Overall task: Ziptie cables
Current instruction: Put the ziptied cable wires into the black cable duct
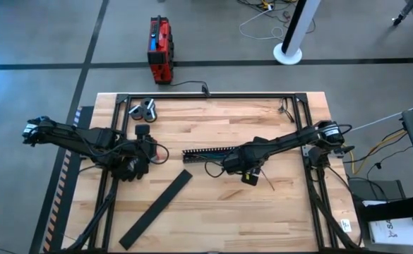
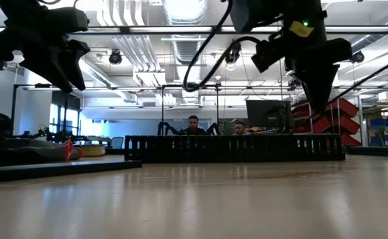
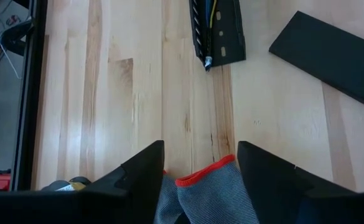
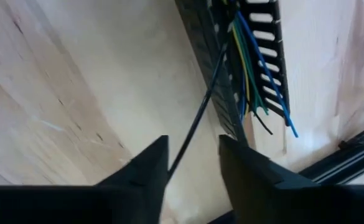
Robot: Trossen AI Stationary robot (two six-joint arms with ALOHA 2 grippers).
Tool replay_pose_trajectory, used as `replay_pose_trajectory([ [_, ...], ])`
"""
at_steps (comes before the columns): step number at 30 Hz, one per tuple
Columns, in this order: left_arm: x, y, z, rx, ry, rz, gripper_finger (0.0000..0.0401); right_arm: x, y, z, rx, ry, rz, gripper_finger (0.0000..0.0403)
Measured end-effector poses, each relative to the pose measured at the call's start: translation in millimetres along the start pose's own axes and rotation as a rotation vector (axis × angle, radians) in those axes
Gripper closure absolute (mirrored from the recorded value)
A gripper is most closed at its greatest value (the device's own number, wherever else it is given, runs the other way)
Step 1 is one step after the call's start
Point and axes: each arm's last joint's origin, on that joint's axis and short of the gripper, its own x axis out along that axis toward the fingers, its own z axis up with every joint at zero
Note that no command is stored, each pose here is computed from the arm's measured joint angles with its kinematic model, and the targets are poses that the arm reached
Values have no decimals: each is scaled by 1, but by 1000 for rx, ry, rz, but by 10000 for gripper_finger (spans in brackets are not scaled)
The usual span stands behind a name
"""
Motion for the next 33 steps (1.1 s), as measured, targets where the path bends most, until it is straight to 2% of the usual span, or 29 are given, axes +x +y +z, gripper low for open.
replay_pose_trajectory([
  [5, 0, 0, 0, 0, 0, 0, 217, 6, -1, -3, -47, 34, -21, 369],
  [7, 0, 0, 0, 0, 0, 0, 219, 8, -3, -4, -87, 32, -45, 394],
  [12, 0, 0, 0, 0, 0, -1, 219, 20, -9, -4, -208, 61, -82, 401],
  [20, 0, 0, 0, 0, -1, 0, 203, 42, -38, 5, -365, 90, -214, 402],
  [27, 0, 0, 0, -1, -1, 0, 192, 70, -46, 12, -446, 71, -38, 403],
  [33, 0, 0, 0, -1, -1, 0, 186, 88, -48, 8, -455, 75, -35, 403],
])
